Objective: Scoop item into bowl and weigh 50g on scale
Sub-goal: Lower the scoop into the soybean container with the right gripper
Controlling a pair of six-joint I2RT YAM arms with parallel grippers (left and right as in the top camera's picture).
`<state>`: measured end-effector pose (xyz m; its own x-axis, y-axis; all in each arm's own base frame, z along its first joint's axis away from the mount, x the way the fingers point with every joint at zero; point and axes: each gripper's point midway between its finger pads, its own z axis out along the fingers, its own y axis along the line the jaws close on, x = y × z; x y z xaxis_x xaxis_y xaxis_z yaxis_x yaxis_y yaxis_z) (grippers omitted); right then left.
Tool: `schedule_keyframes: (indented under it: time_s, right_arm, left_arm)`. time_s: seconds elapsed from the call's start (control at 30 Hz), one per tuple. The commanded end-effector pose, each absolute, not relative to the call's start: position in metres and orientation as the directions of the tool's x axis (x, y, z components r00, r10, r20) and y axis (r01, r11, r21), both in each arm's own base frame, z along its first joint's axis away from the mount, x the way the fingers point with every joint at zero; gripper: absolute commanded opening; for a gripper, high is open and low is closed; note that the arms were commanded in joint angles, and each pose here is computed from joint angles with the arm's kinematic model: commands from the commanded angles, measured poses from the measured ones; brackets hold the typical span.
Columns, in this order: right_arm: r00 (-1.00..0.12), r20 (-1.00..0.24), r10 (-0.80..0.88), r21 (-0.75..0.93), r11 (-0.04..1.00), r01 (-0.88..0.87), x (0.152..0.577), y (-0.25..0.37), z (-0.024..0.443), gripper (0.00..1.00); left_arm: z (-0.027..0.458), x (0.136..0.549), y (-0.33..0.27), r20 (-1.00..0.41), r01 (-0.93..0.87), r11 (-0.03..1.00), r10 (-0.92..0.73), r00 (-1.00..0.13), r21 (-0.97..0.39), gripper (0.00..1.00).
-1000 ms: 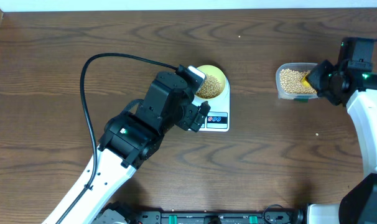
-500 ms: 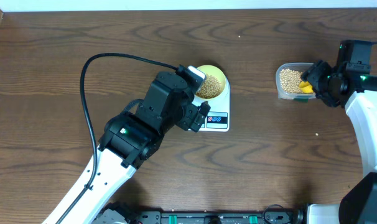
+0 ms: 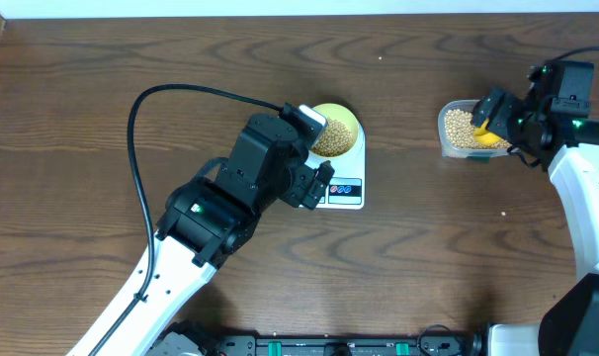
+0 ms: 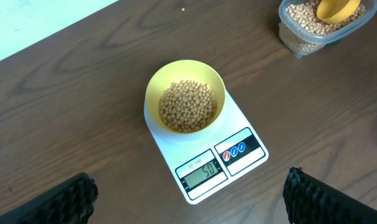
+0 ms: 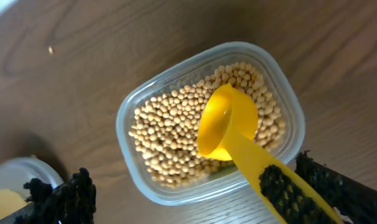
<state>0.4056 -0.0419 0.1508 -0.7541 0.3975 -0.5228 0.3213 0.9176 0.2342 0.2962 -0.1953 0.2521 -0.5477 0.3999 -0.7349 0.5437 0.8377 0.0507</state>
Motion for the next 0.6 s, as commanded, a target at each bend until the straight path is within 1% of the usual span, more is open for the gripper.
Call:
schedule_keyframes:
  time_s: [0.0, 0.17, 0.23, 0.3, 0.37, 0.4, 0.47, 0.57]
  right_arm:
    - [-0.805, -0.575, 0.144, 0.079, 0.990, 0.121, 0.403, -0.045, 0.155, 0.99]
    - [-0.830, -0.556, -0.032, -0.021, 0.999, -0.025, 0.397, -0.044, 0.151, 0.99]
    - [-0.844, -0.531, -0.072, -0.062, 0.997, -0.045, 0.392, -0.048, 0.147, 0.99]
    - [-0.870, -0.480, -0.115, -0.127, 0.990, -0.062, 0.382, -0.057, 0.142, 0.99]
    - [-0.886, -0.442, -0.140, -0.161, 0.984, -0.075, 0.374, -0.061, 0.138, 0.99]
    - [-0.902, -0.399, -0.163, -0.191, 0.977, -0.092, 0.366, -0.065, 0.135, 0.99]
    - [-0.918, -0.352, -0.180, -0.209, 0.972, -0.111, 0.356, -0.068, 0.131, 0.99]
    - [-0.929, -0.325, -0.178, -0.201, 0.973, -0.116, 0.349, -0.067, 0.128, 0.99]
  left_arm:
    - [0.248, 0.295, -0.194, -0.727, 0.541, 0.839, 0.409, -0.552, 0.062, 0.97]
    - [0.248, 0.295, -0.194, -0.727, 0.541, 0.839, 0.409, -0.552, 0.062, 0.98]
    - [0.248, 0.295, -0.194, -0.727, 0.541, 0.839, 0.409, -0.552, 0.062, 0.97]
    - [0.248, 0.295, -0.194, -0.727, 0.541, 0.839, 0.409, -0.552, 0.062, 0.97]
    - [0.248, 0.295, -0.194, -0.727, 0.541, 0.839, 0.409, -0.552, 0.062, 0.97]
    - [0.248, 0.295, -0.194, -0.727, 0.541, 0.839, 0.409, -0.552, 0.062, 0.97]
    - [0.248, 0.295, -0.194, -0.727, 0.541, 0.839, 0.409, -0.552, 0.062, 0.97]
    - [0.248, 0.295, -0.194, -0.727, 0.541, 0.839, 0.409, -0.552, 0.062, 0.97]
